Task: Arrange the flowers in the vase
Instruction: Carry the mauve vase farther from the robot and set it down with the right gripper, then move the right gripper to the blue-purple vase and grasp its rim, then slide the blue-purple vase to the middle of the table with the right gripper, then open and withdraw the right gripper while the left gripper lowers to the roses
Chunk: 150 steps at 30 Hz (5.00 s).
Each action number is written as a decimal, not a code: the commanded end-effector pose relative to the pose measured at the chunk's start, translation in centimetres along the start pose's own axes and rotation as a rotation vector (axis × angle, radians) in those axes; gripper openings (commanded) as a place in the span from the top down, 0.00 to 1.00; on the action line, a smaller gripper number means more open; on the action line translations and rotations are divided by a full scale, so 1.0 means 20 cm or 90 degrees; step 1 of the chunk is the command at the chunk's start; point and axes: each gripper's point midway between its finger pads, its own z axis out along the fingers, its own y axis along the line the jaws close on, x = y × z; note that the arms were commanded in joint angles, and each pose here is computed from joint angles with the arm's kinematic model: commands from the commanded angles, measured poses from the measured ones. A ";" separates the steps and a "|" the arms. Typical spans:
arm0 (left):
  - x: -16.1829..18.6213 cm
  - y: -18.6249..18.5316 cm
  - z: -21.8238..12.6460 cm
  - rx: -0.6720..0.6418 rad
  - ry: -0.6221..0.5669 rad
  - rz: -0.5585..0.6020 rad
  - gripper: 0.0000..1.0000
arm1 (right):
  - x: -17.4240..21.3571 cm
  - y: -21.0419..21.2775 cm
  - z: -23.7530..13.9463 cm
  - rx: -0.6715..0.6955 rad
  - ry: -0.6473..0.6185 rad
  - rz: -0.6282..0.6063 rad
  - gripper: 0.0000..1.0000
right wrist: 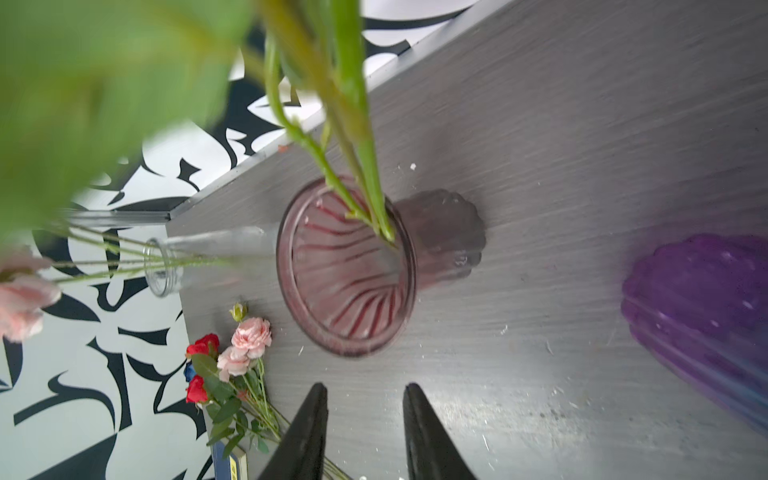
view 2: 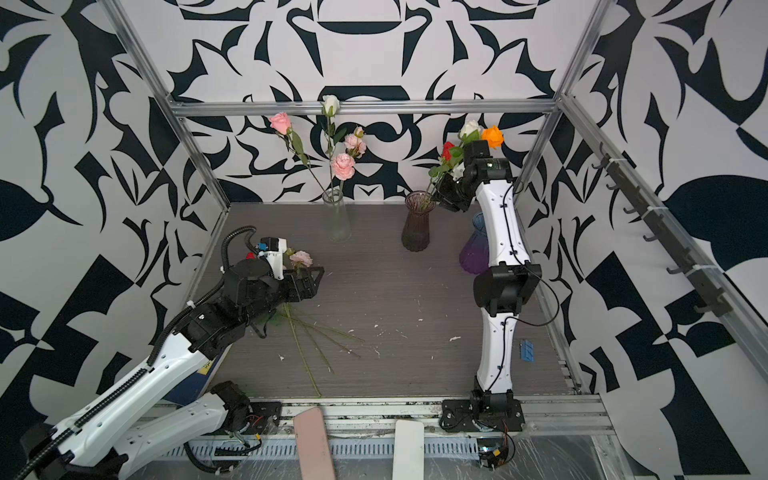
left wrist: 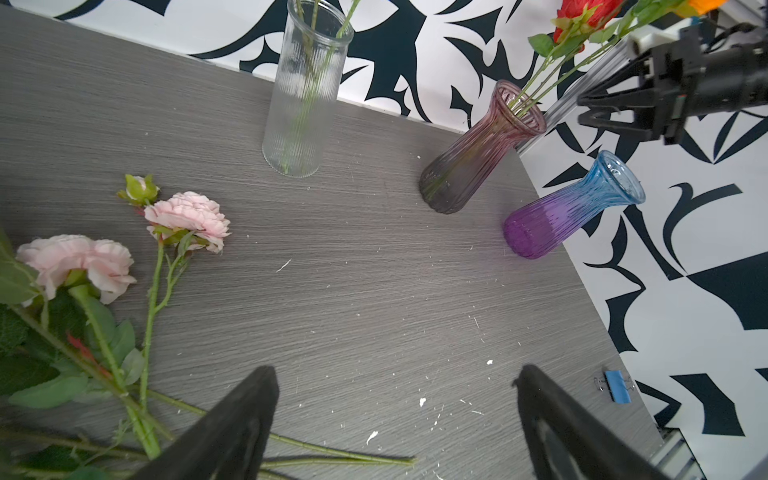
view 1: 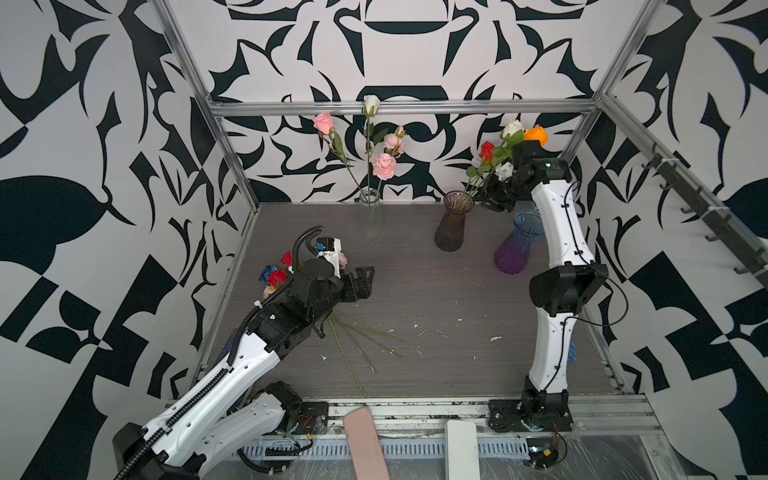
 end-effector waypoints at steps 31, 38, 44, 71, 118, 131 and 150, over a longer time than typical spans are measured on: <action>0.01 -0.02 0.14 0.015 -0.006 -0.076 0.08 | 0.00 -0.80 -0.61 0.195 -0.166 0.248 0.48; 0.01 0.00 0.13 0.009 -0.009 -0.075 0.07 | -0.06 -0.89 -0.48 0.181 -0.136 0.272 0.51; 0.00 0.00 0.13 0.008 -0.016 -0.070 0.07 | -0.14 -0.91 -0.37 0.147 -0.118 0.285 0.57; 0.02 0.05 0.07 -0.010 -0.020 -0.085 0.07 | 0.23 -0.29 -0.43 0.099 -0.084 0.008 1.00; 0.20 0.31 0.14 -0.126 0.010 -0.248 0.09 | 1.16 0.34 0.06 -0.066 0.291 -0.220 0.98; 0.19 0.30 0.20 -0.130 0.016 -0.258 0.09 | 1.22 0.37 0.08 -0.095 0.337 -0.240 0.87; 0.27 0.63 0.21 -0.275 0.176 -0.353 0.36 | 0.99 0.38 -0.12 -0.046 0.208 -0.271 0.68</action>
